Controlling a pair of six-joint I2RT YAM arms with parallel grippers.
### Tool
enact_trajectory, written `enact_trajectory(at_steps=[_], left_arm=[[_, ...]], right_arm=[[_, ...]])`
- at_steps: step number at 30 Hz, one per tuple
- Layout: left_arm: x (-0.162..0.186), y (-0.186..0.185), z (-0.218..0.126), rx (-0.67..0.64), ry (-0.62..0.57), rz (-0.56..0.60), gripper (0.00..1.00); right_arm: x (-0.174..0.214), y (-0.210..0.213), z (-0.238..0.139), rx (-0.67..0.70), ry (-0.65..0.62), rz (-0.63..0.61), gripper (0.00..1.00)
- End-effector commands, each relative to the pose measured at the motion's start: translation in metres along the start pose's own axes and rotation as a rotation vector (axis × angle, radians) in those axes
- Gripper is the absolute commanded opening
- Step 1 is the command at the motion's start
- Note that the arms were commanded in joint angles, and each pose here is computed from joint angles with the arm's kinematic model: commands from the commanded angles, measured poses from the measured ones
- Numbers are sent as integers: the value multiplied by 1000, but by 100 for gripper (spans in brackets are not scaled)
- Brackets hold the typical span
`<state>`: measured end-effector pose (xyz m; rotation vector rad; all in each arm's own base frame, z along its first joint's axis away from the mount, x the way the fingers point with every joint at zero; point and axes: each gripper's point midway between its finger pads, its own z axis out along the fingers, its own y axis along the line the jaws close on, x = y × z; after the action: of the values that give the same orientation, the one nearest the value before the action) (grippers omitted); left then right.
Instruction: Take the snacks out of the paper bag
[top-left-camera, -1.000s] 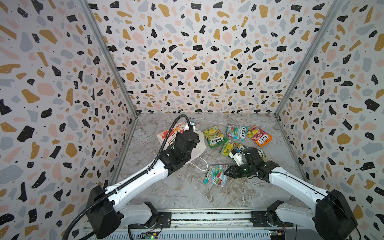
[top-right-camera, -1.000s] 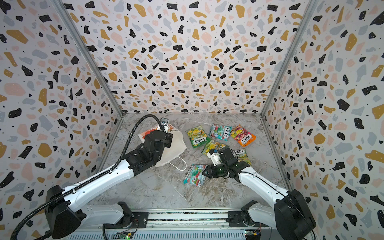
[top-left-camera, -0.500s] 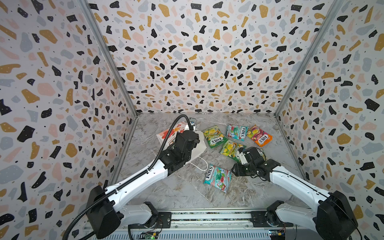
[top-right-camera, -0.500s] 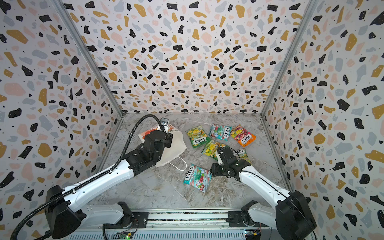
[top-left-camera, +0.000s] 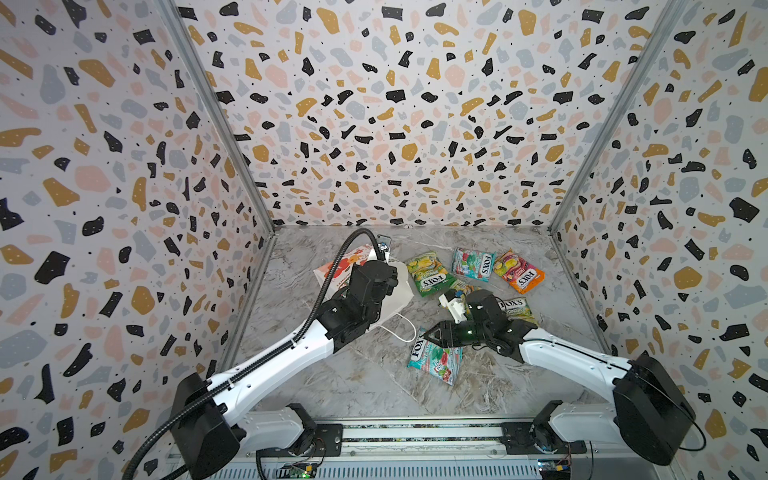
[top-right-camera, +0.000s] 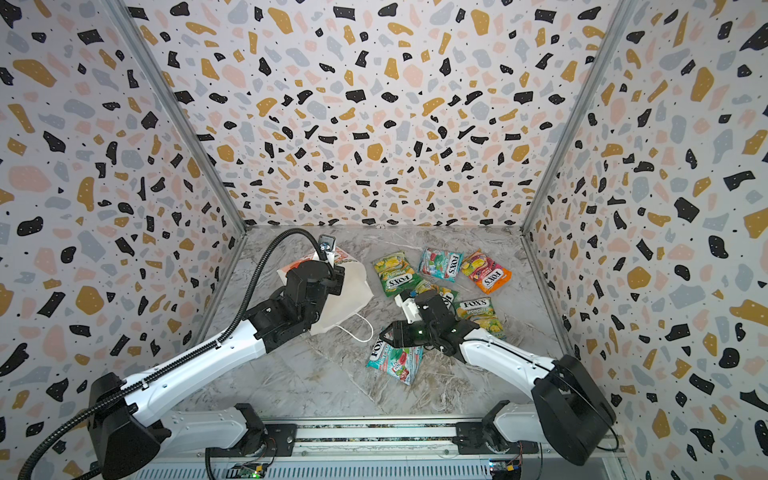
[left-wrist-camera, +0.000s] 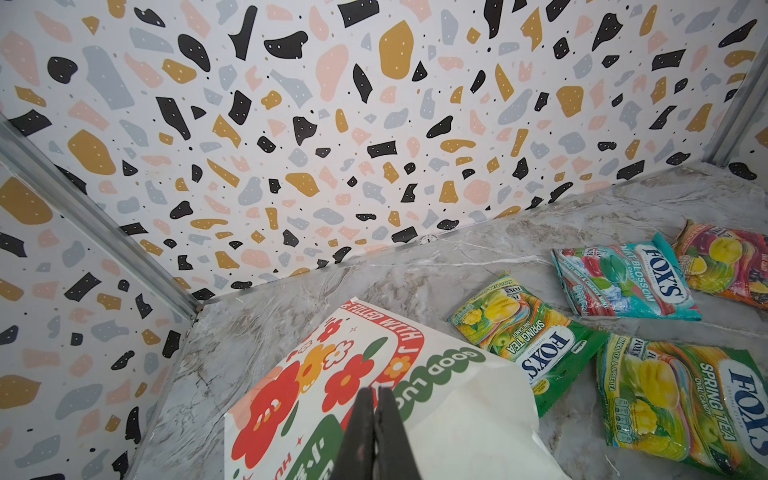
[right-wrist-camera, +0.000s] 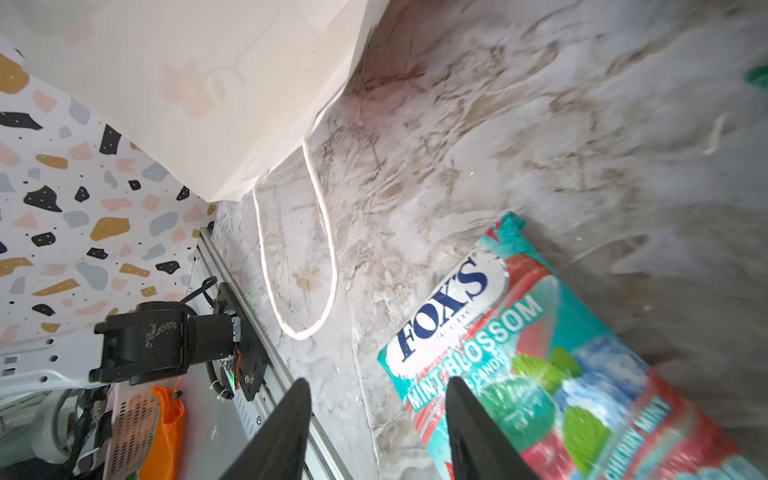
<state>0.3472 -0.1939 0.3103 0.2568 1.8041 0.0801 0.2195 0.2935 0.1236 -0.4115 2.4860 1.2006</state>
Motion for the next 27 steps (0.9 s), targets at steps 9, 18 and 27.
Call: enact_trajectory(at_steps=[9, 18, 27], left_arm=[[-13, 6, -5, -4, -39, -38, 0], [-15, 7, -7, -4, -44, -42, 0], [-23, 15, -15, -13, -67, -45, 0]], right_arm=[[-25, 37, 27, -147, -21, -24, 49], [-30, 33, 32, -131, -46, -2, 6], [-63, 69, -17, -75, -198, -116, 0]])
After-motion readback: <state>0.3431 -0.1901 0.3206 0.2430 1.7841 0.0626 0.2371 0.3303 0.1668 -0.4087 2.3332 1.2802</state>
